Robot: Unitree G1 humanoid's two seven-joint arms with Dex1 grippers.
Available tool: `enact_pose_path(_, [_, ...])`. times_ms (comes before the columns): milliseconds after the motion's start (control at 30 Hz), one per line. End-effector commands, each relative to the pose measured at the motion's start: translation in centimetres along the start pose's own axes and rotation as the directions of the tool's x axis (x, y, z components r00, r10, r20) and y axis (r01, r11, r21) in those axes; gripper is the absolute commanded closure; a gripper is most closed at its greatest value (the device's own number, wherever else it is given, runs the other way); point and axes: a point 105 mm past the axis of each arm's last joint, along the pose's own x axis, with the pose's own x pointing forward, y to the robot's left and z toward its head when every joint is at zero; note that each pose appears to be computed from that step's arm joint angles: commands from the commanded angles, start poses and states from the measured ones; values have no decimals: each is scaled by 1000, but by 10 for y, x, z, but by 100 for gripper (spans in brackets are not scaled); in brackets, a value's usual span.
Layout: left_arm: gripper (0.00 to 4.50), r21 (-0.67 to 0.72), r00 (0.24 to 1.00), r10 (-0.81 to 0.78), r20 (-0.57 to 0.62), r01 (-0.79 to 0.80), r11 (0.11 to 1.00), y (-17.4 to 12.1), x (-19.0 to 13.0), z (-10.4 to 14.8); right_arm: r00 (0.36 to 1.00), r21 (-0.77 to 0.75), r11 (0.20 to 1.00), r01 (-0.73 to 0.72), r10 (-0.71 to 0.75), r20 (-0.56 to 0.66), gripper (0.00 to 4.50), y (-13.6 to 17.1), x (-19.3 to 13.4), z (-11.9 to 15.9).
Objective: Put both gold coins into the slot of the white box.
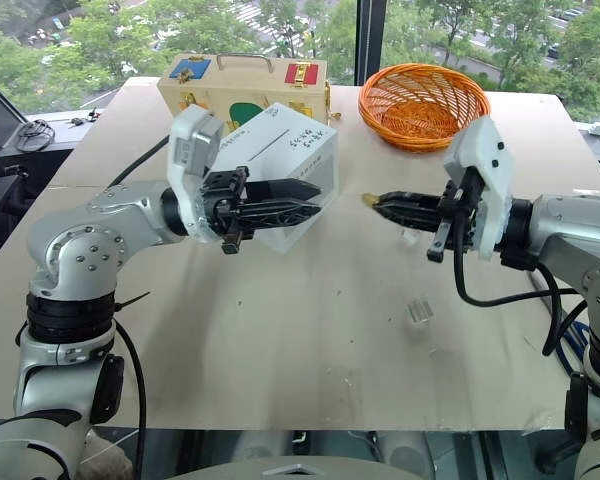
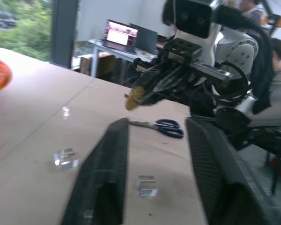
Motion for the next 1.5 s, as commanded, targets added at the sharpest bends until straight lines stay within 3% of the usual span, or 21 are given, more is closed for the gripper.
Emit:
enact_pose_path(33, [251,34,997,-77,7,77,996,-5,5,6,999,-45,999,24,-22,38,450,7,-3,16])
enact_pose_path(100, [251,38,996,-94,3,94,995,-6,6,7,999,-45,999,25,-24,39,450,9,-2,17])
enact_pose_path(200, [335,57,992,-127,-11,128,990,-11,9,5,999,-49,999,20,-18,49,450,15,0,20])
enact_pose_path(1433, [335,83,984,-179,1,178,980,-12,8,4,996,-41,997,-60,62,64,450,33,10,25])
enact_pose_path(1467, [388,83,983,-182,1,181,980,-13,8,4,996,-41,997,-62,64,64,450,34,11,25])
enact_pose_path(1500, [411,83,983,-184,1,183,980,-13,8,4,996,-41,997,-63,66,64,450,34,11,25])
